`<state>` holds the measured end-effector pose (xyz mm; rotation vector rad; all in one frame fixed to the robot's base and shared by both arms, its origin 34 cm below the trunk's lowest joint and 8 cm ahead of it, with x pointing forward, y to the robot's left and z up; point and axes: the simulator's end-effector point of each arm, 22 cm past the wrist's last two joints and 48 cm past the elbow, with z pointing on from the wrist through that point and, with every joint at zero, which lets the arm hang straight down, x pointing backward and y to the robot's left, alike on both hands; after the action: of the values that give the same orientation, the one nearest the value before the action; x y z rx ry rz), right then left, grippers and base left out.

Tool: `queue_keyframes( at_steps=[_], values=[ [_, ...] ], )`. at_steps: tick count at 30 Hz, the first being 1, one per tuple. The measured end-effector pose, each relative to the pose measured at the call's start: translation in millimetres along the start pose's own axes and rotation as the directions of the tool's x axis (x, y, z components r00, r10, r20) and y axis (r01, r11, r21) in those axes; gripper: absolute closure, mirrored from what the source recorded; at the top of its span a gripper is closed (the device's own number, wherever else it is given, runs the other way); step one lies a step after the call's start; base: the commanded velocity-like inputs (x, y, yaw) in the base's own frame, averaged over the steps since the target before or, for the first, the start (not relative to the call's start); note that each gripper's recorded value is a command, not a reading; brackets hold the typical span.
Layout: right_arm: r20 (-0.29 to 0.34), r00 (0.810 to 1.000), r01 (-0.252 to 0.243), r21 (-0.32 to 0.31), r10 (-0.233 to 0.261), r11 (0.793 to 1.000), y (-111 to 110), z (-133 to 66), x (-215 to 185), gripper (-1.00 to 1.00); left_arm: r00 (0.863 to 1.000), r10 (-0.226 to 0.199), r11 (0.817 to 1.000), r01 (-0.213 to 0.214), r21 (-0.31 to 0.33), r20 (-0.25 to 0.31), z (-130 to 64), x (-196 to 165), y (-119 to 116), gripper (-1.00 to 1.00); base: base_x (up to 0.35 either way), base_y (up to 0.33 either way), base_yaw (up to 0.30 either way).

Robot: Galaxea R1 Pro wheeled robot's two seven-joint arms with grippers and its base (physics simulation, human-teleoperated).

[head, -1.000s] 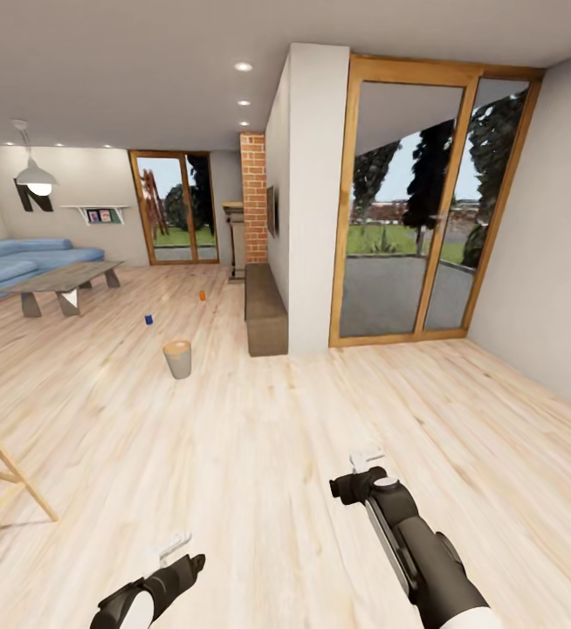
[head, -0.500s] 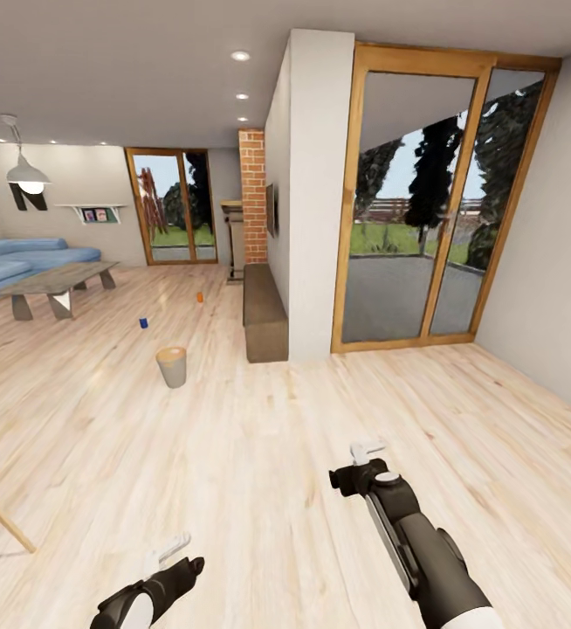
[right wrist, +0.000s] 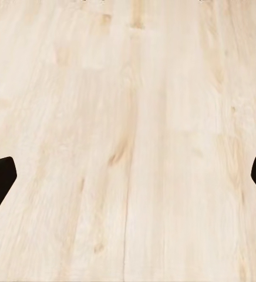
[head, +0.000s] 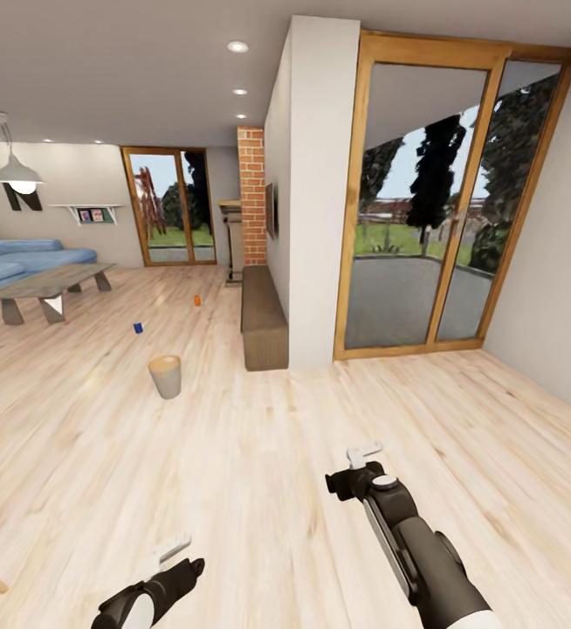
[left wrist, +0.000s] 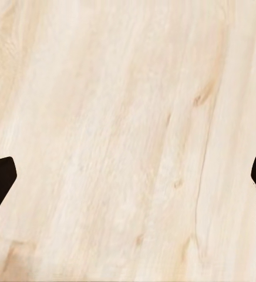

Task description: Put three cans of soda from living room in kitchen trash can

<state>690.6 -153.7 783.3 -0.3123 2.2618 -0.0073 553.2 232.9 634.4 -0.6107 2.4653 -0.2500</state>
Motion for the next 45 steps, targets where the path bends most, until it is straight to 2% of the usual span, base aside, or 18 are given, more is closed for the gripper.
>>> queue_keyframes(
  at_steps=[6,9,12,16,20,22,25,27,31,33,34,36,39,41,42,45],
  values=[
    [-0.011,1.000,0.003,-0.002,-0.003,1.000,1.4,1.8,4.3,-1.00,1.000,0.001,1.000,-0.001,0.000,0.000,0.0,0.2,-0.2,-1.00,0.347,0.000,0.000],
    [-0.057,0.998,0.013,-0.007,-0.014,1.000,6.2,9.7,25.0,-1.00,1.000,0.001,1.000,-0.001,-0.001,0.001,0.0,-0.4,0.4,-1.00,0.347,0.000,0.000],
    [-0.056,0.998,0.021,-0.007,-0.022,1.000,8.2,14.6,31.6,-1.00,1.000,0.002,1.000,-0.002,-0.001,0.001,0.0,-0.4,0.9,-1.00,0.347,0.000,0.000],
    [-0.117,0.993,0.016,-0.017,-0.018,1.000,11.2,26.1,63.8,-1.00,1.000,0.002,1.000,-0.002,-0.003,-0.001,0.3,0.4,1.5,-1.00,0.347,0.000,0.000],
    [-0.159,0.987,0.015,-0.023,-0.019,1.000,8.3,32.8,74.6,-1.00,1.000,0.002,1.000,-0.002,-0.003,-0.002,0.4,0.7,1.7,-1.00,0.347,0.000,0.000],
    [-0.170,0.985,-0.002,-0.133,-0.020,0.991,25.1,36.5,70.7,-1.00,1.000,0.002,1.000,-0.002,-0.003,-0.001,0.4,0.4,1.6,-1.00,0.347,0.000,0.000],
    [-0.153,0.988,0.001,-0.168,-0.028,0.986,32.8,36.6,65.0,-1.00,1.000,0.002,1.000,-0.002,-0.003,-0.002,0.4,0.6,1.7,-1.00,0.347,0.000,0.000],
    [-0.049,0.998,0.024,-0.186,-0.034,0.982,37.5,35.4,39.8,-1.00,1.000,0.002,1.000,-0.002,-0.003,-0.002,0.4,0.7,1.8,-1.00,0.347,0.000,0.000],
    [0.023,0.999,0.036,-0.189,-0.032,0.981,40.0,31.6,21.3,-1.00,1.000,-0.003,1.000,0.003,-0.004,0.005,0.1,-1.9,2.3,-1.00,0.347,0.000,0.000],
    [0.042,0.999,0.034,-0.185,-0.026,0.982,38.7,25.5,8.7,-1.00,0.998,-0.051,0.998,0.053,-0.026,0.046,-1.5,-16.6,19.4,-1.00,0.347,0.000,0.000],
    [0.045,0.999,0.031,-0.184,-0.023,0.982,37.5,22.6,5.1,-1.00,0.993,-0.094,0.994,0.097,-0.042,0.077,-3.1,-26.8,33.5,-1.00,0.347,0.000,0.000],
    [0.046,0.999,0.031,-0.183,-0.023,0.983,36.2,19.7,2.2,-1.00,0.983,-0.142,0.987,0.149,-0.058,0.114,-5.9,-37.8,48.7,-1.00,0.347,0.000,0.000],
    [0.049,0.999,0.033,-0.182,-0.024,0.983,35.7,17.4,-0.2,-1.00,0.972,-0.175,0.981,0.186,-0.057,0.156,-14.8,-49.2,59.4,-1.00,0.347,0.000,0.000],
    [0.049,0.999,0.029,-0.180,-0.020,0.983,36.8,16.1,-2.8,-1.00,0.970,-0.185,0.979,0.195,-0.051,0.160,-18.2,-50.1,63.3,-1.00,0.347,0.000,0.000],
    [0.050,0.999,0.026,-0.179,-0.017,0.983,37.9,12.2,-7.1,-1.00,0.975,-0.190,0.979,0.198,-0.058,0.116,-14.0,-35.3,67.7,-1.00,0.347,0.000,0.000],
    [0.040,0.999,0.028,-0.180,-0.021,0.983,39.0,10.0,-6.7,-1.00,0.978,-0.193,0.978,0.198,-0.066,0.080,-9.5,-23.5,69.9,-1.00,0.347,0.000,0.000]
  ],
)
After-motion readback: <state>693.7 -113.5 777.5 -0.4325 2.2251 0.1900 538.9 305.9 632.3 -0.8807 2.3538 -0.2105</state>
